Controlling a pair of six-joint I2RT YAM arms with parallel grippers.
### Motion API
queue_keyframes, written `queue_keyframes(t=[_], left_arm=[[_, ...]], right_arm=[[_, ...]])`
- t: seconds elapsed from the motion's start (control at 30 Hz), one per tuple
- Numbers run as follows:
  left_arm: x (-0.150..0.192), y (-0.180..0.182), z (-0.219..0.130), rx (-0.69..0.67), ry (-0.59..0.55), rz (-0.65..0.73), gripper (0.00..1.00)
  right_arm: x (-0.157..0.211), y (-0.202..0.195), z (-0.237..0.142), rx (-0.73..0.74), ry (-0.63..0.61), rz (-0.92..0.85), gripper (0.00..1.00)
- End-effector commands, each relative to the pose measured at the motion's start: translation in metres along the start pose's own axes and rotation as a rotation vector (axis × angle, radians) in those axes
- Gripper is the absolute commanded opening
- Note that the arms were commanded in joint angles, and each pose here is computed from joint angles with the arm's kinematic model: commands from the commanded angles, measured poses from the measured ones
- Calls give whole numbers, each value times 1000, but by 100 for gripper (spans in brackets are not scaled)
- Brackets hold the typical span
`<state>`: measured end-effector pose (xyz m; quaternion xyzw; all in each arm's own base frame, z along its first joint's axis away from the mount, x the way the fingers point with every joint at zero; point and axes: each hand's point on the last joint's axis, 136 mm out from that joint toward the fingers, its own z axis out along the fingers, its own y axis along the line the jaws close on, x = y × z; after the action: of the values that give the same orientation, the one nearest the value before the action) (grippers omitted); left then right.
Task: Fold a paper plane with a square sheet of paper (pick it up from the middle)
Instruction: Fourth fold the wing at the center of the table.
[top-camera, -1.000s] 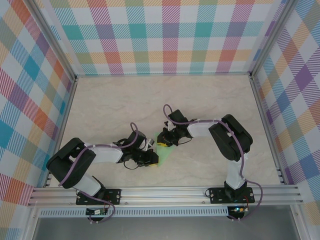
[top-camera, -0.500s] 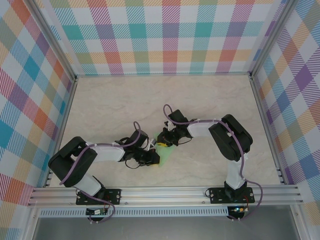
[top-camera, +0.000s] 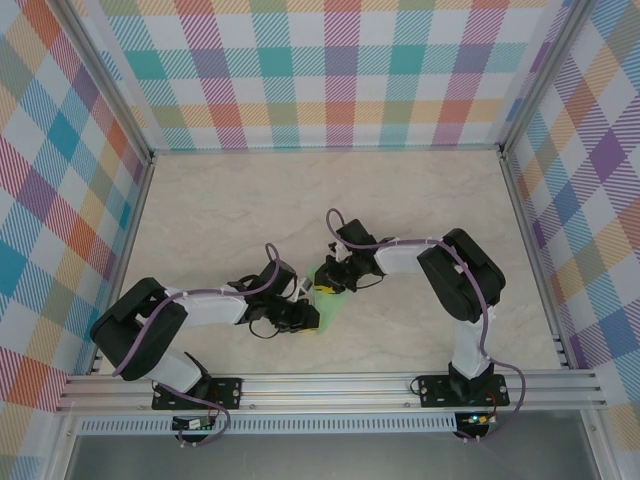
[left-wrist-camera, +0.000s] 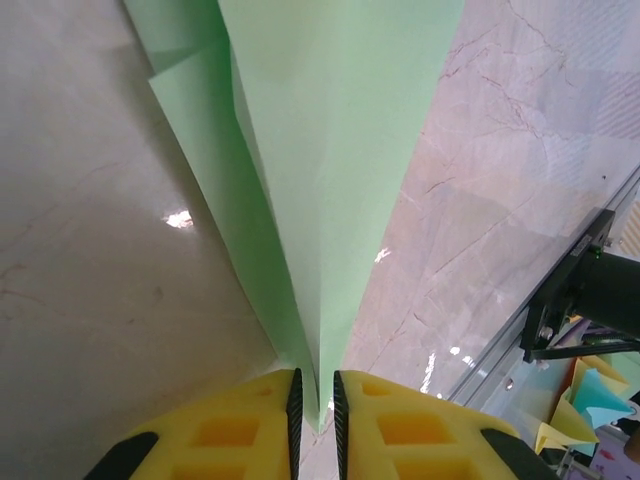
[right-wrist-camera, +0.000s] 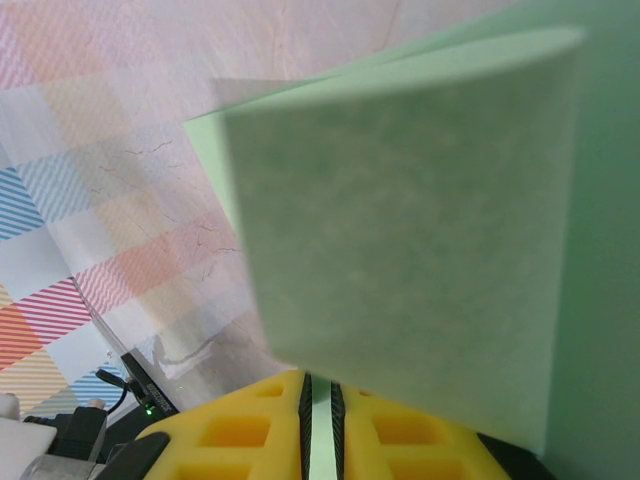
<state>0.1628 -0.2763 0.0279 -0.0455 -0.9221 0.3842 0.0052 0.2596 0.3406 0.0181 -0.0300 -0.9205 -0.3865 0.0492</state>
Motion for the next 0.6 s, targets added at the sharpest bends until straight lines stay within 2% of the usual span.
queue_keyframes(t=[0.0, 0.13, 0.2, 0.3, 0.57], left_arm=[[-6, -9, -3, 11, -23, 15, 17], [-5, -8, 0, 16, -14, 11, 14], [-5, -8, 2, 21, -10, 6, 8], [-6, -12, 2, 42, -12, 11, 4], [2, -9, 9, 51, 44, 25, 4]], right_arm=[[16, -56, 15, 177, 43, 90, 16], [16, -56, 15, 178, 46, 90, 16], [16, -57, 15, 180, 45, 92, 16], [17, -57, 15, 182, 46, 92, 16], [17, -61, 18, 186, 49, 99, 16]])
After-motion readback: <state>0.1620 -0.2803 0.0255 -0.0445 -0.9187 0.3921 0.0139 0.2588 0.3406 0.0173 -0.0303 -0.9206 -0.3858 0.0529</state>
